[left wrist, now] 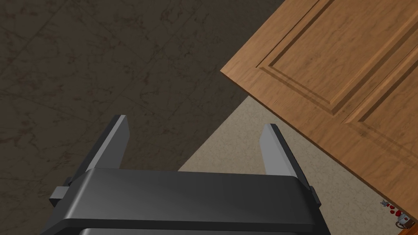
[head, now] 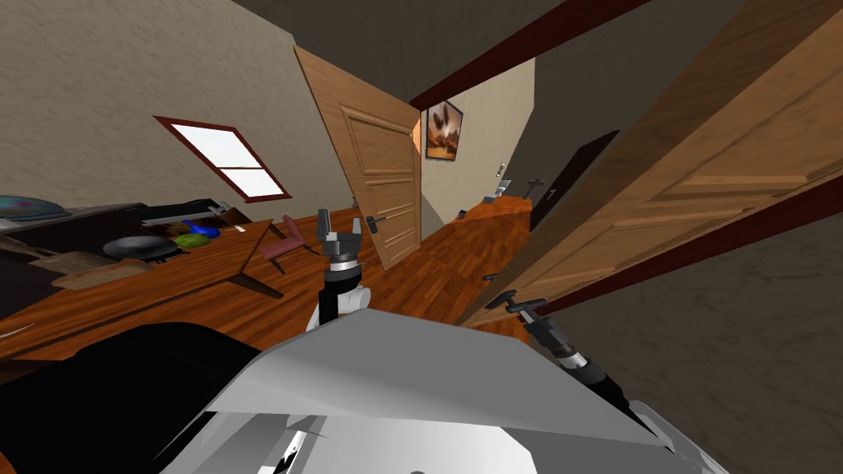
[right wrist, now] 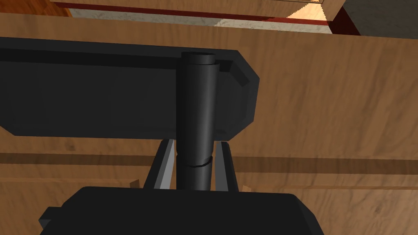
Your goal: Pull the door open
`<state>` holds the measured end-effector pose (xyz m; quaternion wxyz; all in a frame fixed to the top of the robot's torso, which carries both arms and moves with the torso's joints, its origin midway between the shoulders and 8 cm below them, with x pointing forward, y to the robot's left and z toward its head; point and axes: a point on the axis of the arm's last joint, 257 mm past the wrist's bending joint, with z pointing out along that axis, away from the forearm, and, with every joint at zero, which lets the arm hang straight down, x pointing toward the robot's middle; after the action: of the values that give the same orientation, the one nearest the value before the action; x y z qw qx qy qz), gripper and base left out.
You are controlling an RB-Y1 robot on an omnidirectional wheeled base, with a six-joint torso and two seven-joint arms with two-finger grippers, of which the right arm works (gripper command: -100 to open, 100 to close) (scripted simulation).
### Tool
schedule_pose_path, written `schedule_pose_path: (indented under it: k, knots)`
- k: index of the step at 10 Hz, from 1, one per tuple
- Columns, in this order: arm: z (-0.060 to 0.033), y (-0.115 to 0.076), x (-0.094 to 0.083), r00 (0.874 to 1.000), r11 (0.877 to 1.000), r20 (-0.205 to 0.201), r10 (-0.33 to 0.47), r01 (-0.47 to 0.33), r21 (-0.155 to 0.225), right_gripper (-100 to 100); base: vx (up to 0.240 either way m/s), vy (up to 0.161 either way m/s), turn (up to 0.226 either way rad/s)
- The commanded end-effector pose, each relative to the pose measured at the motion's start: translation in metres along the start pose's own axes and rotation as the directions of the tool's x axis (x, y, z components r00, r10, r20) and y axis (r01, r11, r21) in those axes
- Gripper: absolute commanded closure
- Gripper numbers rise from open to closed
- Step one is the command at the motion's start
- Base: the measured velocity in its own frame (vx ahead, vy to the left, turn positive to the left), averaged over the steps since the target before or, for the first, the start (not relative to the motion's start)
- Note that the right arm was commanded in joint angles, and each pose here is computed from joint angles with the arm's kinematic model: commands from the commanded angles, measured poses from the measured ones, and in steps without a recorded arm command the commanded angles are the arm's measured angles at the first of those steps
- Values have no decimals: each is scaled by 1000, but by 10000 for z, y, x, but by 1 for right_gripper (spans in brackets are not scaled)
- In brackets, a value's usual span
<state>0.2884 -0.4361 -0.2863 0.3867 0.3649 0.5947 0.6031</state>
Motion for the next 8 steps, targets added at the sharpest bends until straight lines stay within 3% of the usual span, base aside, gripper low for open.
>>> schedule_pose_path:
  k: [1,8]
  knots:
    - [5,-13,86,1000,1000,-18,10,-10,-15,100,33,113,103]
    - [-87,-23,78,1000,999,-18,12,-13,-37,100,52,62,85]
